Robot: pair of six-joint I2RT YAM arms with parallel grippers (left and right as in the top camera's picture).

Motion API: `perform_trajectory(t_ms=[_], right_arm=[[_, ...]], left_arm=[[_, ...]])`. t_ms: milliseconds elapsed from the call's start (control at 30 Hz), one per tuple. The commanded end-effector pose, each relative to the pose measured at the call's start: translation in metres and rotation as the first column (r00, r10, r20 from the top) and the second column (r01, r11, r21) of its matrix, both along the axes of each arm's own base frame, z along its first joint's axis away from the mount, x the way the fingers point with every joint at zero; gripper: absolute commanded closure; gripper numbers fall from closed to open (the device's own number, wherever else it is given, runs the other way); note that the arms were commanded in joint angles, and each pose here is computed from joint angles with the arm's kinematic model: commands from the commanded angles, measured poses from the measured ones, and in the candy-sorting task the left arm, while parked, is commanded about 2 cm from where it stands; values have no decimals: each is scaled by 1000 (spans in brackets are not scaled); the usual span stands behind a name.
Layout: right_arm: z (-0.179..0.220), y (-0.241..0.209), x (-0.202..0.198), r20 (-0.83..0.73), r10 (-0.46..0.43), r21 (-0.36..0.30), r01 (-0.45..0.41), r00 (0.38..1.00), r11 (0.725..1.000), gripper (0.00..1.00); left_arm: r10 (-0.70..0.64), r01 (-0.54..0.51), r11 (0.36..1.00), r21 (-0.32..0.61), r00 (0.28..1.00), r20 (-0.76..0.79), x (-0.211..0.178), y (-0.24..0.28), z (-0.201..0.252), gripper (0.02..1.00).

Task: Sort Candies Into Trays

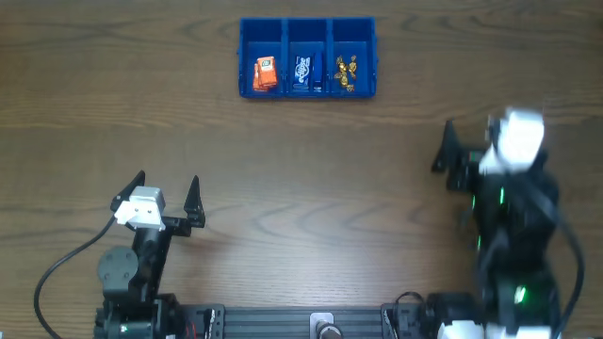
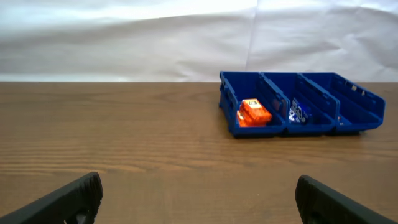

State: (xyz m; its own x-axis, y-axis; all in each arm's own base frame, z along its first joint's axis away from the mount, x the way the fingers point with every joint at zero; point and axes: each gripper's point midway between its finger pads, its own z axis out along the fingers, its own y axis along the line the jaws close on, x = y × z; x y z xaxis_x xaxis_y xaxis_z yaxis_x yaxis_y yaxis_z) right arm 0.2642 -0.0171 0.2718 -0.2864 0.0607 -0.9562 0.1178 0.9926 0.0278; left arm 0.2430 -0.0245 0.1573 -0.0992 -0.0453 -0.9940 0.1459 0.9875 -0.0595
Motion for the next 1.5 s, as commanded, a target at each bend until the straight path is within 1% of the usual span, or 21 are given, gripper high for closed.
perform_trajectory(t_ms=[33, 133, 367, 767, 833, 900, 1000, 1100, 1500], right_arm=[[-41, 13, -26, 59, 86, 9, -86, 995, 996, 3], [-49, 21, -33, 123, 125, 9, -127, 984, 992, 3], [-58, 24, -34, 269, 145, -14, -147, 952, 989, 3], [-94, 30, -19, 292, 171, -21, -173, 941, 985, 3], [-101, 33, -18, 273, 189, -35, -187, 943, 982, 3], [-106, 34, -18, 246, 197, -72, -184, 949, 980, 3], [-115, 34, -19, 209, 190, -85, -176, 959, 981, 3], [-115, 36, -19, 210, 201, -84, -187, 957, 979, 3], [-115, 32, -19, 209, 185, -84, -171, 960, 982, 3]], left_arm=[[-5, 5, 1000, 1, 999, -47, -1, 0, -16, 20], [-4, 5, 1000, 1, 999, -47, -1, 0, -16, 20], [-5, 5, 1000, 1, 999, -47, -1, 0, -16, 20], [-4, 5, 1000, 1, 999, -47, -1, 0, -16, 23], [-4, 5, 1000, 1, 999, -47, -1, 0, -16, 20], [-4, 5, 1000, 1, 999, -47, -1, 0, -16, 20], [-4, 5, 1000, 1, 999, -47, -1, 0, -16, 20], [-4, 5, 1000, 1, 999, -47, -1, 0, -16, 20], [-4, 5, 1000, 1, 999, -47, -1, 0, -16, 20]])
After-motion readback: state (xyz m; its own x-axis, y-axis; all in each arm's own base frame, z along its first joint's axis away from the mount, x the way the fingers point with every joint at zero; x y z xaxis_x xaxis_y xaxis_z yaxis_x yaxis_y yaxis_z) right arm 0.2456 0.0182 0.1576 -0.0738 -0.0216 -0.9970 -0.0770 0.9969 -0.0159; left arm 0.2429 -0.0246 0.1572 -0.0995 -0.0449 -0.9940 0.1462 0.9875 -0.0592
